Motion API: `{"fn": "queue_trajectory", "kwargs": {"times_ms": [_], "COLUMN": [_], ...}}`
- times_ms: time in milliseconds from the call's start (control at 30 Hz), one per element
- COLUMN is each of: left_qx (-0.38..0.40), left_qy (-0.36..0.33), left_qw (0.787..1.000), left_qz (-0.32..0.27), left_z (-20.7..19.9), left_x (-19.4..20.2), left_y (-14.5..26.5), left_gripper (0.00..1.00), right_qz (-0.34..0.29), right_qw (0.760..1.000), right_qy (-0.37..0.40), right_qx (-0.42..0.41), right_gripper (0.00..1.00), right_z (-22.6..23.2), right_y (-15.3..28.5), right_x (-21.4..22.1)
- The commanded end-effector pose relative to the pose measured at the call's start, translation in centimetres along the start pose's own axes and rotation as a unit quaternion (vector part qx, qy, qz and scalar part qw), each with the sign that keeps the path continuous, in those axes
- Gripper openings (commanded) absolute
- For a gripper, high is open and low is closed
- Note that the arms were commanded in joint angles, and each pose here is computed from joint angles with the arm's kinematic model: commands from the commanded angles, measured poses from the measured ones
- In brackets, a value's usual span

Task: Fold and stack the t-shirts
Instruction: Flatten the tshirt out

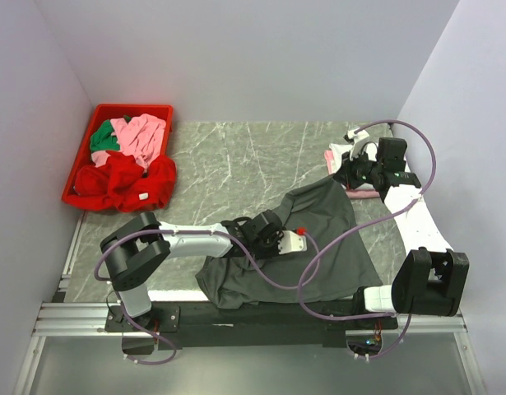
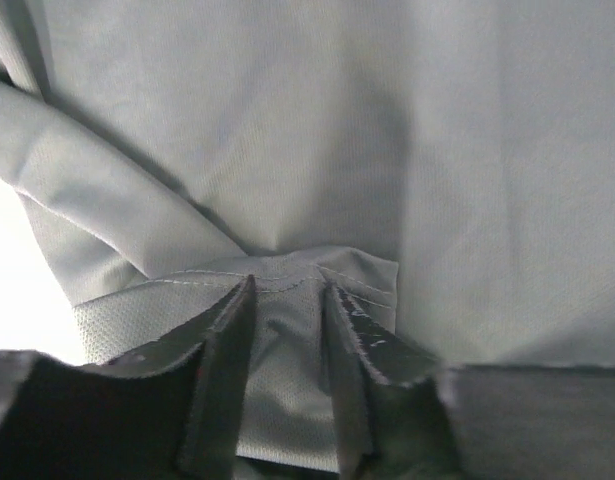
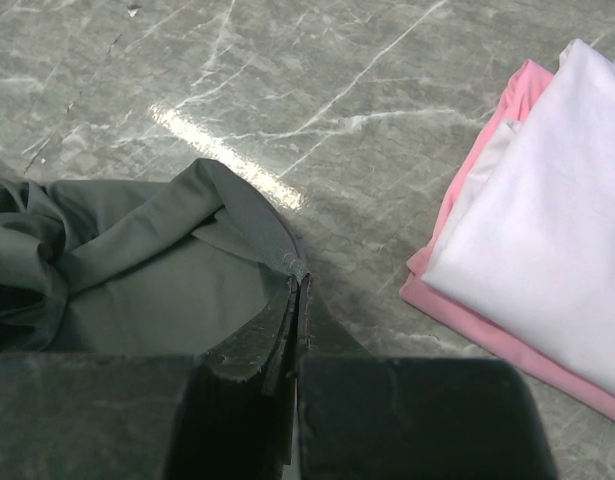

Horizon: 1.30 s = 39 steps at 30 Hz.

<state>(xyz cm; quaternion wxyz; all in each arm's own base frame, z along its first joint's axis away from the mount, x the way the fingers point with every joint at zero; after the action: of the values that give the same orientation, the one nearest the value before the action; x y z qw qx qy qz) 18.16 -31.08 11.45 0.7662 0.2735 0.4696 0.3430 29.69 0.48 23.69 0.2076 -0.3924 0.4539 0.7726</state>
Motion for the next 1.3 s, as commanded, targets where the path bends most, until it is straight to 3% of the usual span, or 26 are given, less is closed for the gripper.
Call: {"fn": "queue_trajectory", "kwargs": {"times_ms": [0,100,133,200,533,733,933,1033,1133,1267], "left_qx": [-0.003,-0.006,-0.006,-0.015,-0.08,-0.152,-0.295,-0.368,-0.443,-0.532], "left_qy": [-0.017,-0.018,-0.018,-0.015,0.052,0.103,0.168,0.189,0.197,0.185], "left_qw": [1.0,1.0,1.0,1.0,0.989,0.968,0.917,0.879,0.835,0.757], "left_qz": [0.016,0.017,0.015,-0.001,-0.113,-0.173,-0.209,-0.235,-0.26,-0.333], "left_z": [0.2,0.2,0.1,0.3,2.7,4.6,7.9,9.2,9.9,9.5], "left_x": [-0.1,0.0,0.0,-0.3,-1.6,-0.2,2.3,2.6,2.0,-0.7], "left_y": [-0.1,0.1,0.2,0.8,6.9,12.4,19.4,23.9,28.8,37.1], "left_gripper": [0.36,0.24,0.12,0.01,0.0,0.0,0.0,0.0,0.0,0.0], "right_qz": [-0.011,-0.012,-0.011,-0.011,-0.015,-0.018,-0.039,-0.067,-0.107,-0.193], "right_qw": [1.0,1.0,1.0,1.0,1.0,1.0,0.997,0.994,0.987,0.963], "right_qy": [0.002,0.003,0.002,0.001,0.008,0.023,0.06,0.083,0.115,0.177], "right_qx": [-0.002,-0.003,-0.003,-0.003,0.0,0.004,0.011,0.014,0.027,0.065], "right_gripper": [0.0,0.0,0.0,0.0,0.0,0.0,0.0,0.0,0.0,0.0], "right_z": [0.0,0.1,0.1,0.1,0.3,0.4,1.5,2.8,4.9,8.8], "right_y": [0.4,0.4,0.4,0.4,0.9,1.5,3.9,6.4,10.0,17.0], "right_x": [-0.5,-0.5,-0.5,-0.5,-0.8,-2.0,-5.8,-8.2,-10.9,-14.8]}}
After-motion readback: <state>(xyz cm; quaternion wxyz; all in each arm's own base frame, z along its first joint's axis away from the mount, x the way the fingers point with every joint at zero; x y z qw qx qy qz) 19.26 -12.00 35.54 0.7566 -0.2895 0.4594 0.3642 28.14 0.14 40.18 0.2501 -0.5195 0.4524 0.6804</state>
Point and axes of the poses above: each gripper's point midway between its finger pads, its own y axis back along the fingers, its own z axis along the line the jaws close on, x = y × z, the point moved 10 cm from there along y, back along the fingers, and after that the axes turned 14 degrees about -y, right-handed, at the moved point
